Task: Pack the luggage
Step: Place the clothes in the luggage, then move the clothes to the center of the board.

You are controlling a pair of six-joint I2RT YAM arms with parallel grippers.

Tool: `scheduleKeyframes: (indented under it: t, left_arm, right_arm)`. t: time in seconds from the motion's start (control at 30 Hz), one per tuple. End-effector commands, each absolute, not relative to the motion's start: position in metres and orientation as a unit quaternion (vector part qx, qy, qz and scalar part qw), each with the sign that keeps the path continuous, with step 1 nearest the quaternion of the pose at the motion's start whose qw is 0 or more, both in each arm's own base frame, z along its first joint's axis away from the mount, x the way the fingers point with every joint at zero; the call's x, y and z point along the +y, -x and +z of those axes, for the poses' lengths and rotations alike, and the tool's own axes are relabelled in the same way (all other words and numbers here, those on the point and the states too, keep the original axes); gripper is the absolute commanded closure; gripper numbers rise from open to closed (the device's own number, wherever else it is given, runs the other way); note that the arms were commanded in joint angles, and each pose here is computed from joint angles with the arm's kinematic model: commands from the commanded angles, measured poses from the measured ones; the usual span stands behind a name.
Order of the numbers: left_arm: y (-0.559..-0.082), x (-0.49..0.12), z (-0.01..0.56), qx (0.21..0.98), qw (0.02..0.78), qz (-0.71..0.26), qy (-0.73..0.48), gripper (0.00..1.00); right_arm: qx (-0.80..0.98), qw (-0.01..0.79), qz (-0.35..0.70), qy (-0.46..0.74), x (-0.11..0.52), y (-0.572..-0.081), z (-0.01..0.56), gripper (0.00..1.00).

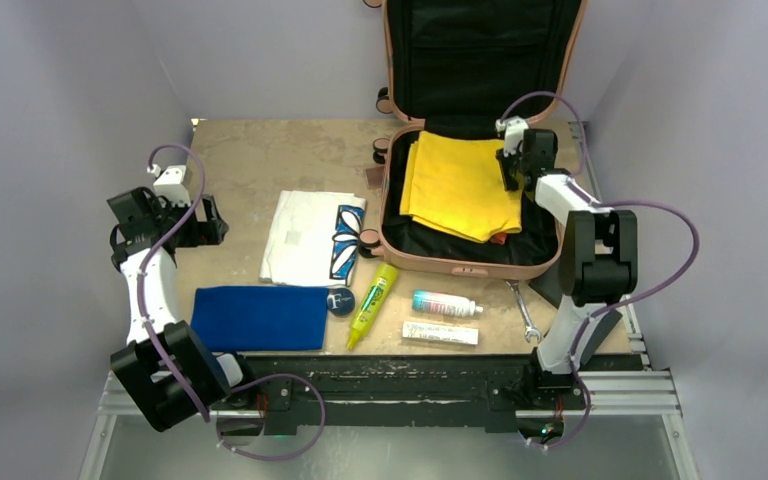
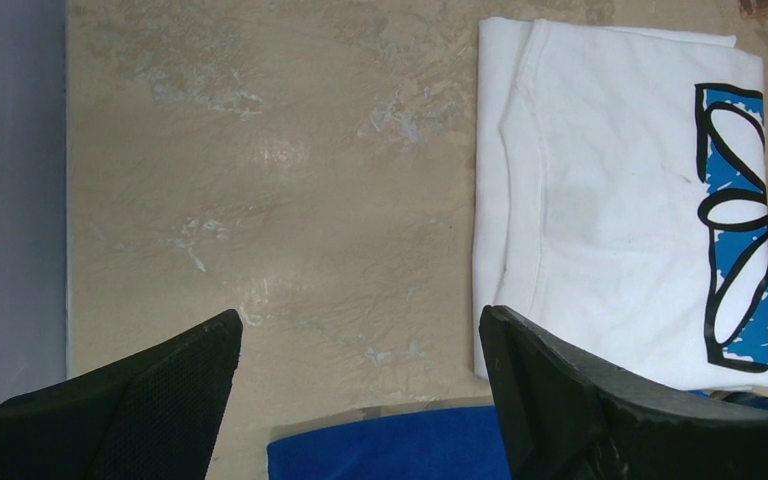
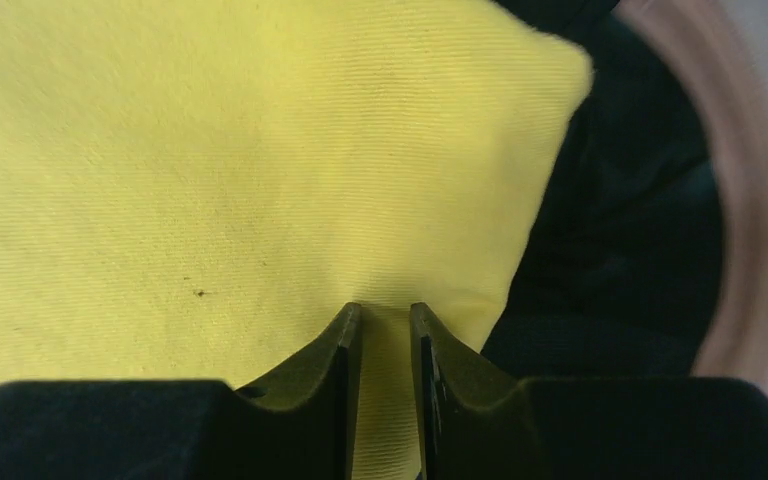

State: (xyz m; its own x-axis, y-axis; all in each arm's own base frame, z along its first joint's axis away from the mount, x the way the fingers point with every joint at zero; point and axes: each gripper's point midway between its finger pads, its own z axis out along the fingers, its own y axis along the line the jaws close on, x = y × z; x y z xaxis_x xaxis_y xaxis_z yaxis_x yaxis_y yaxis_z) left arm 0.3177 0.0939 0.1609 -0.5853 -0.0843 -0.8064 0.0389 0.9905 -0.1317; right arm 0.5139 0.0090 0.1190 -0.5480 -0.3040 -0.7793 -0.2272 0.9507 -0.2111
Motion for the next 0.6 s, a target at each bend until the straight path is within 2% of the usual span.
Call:
scheduleKeyframes:
  t: [0.0, 0.1, 0.2, 0.23, 0.3, 0.43, 0.57]
  left_arm:
    - [-0.337, 0.090, 0.175, 0.877, 0.477, -0.049, -0.032, 0.12]
    - [-0.352, 0.077, 0.167, 0.883, 0.466, -0.026, -0.056, 0.12]
    - [-0.366, 0.062, 0.155, 0.889, 0.450, -0.037, -0.072, 0.10]
    - [-0.370, 0.058, 0.150, 0.893, 0.441, -0.045, -0.076, 0.06]
    - [-0.377, 0.052, 0.132, 0.905, 0.413, -0.064, -0.082, 0.05]
    - [-0.387, 0.031, 0.108, 0.915, 0.378, -0.082, -0.111, 0.02]
    - [-0.397, 0.013, 0.089, 0.923, 0.354, -0.064, -0.137, 0.01]
  right_arm:
    - [0.895, 0.416, -0.049, 0.156, 0.003, -0.500, 0.095, 0.72]
    - [0.881, 0.445, -0.028, 0.161, 0.012, -0.502, 0.126, 0.67]
    - [0.860, 0.484, -0.006, 0.163, 0.022, -0.505, 0.179, 0.48]
    - [0.852, 0.497, 0.001, 0.164, 0.025, -0.505, 0.198, 0.43]
    - [0.833, 0.529, 0.016, 0.163, 0.032, -0.502, 0.236, 0.36]
    - [0.789, 0.573, 0.096, 0.199, 0.069, -0.474, 0.294, 0.29]
    - [0.749, 0.584, 0.175, 0.258, 0.121, -0.438, 0.325, 0.24]
